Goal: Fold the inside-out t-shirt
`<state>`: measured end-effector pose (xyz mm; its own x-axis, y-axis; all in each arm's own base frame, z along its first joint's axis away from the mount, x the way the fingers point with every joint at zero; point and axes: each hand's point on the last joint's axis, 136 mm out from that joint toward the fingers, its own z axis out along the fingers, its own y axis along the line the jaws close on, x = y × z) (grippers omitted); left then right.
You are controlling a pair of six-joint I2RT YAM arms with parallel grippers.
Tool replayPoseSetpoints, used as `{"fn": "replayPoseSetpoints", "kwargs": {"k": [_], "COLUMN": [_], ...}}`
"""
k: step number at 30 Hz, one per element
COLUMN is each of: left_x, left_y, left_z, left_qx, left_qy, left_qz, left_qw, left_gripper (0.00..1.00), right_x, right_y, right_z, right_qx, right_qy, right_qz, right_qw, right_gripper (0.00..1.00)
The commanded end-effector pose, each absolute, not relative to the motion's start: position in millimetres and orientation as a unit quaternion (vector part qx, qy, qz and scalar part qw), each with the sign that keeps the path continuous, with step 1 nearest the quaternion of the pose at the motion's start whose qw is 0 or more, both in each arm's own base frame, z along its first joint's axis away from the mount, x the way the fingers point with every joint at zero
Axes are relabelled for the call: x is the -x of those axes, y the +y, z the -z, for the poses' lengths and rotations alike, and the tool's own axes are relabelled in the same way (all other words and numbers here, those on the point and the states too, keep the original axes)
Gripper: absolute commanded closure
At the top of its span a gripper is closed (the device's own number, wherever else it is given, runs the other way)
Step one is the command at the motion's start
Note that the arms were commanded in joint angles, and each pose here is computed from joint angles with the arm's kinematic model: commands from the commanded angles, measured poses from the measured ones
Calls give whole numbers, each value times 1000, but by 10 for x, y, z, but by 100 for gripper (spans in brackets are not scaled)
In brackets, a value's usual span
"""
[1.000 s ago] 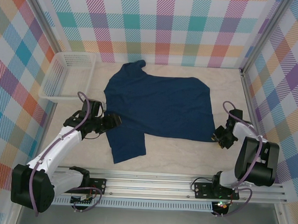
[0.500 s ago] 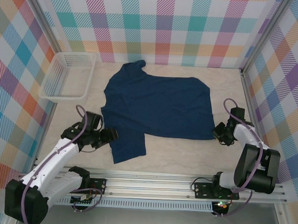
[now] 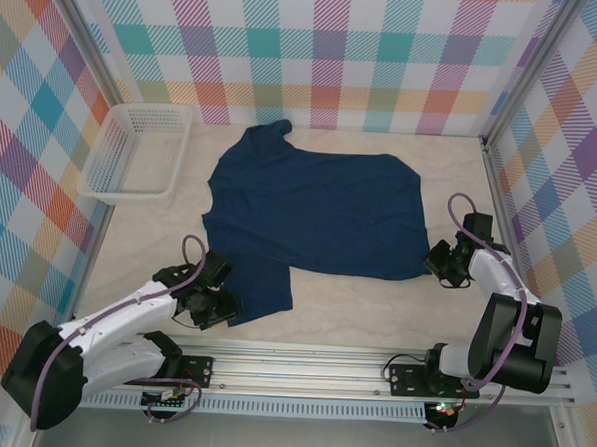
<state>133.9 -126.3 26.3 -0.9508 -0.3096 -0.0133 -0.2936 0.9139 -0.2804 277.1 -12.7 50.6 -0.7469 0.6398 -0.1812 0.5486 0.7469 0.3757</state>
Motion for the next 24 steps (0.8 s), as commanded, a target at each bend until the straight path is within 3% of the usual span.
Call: {"fn": "replayPoseSetpoints", "kwargs": {"k": [1,17,24], "left_x": [-1453,-1412,-1480], "left_y": [-1397,-1473,-1550], "left_z": [-283,-127,-258], "left_qx": [128,112,102], "left_qy": [979,980,976], "left_qz": [154,163,188], "left_qw": [38,22,41], "left_gripper": [53,90,100], "right_x": [-2827,-2801,-2803], "right_y": [-92,-114,-102], "right_z": [-602,-644,-634], "right_qx": [-309,-307,-306], "right_qy": [921,922,923], "right_qz": [-167,-160,-162], "right_qw": [167,172,170], "right_gripper": [100,100,100]}}
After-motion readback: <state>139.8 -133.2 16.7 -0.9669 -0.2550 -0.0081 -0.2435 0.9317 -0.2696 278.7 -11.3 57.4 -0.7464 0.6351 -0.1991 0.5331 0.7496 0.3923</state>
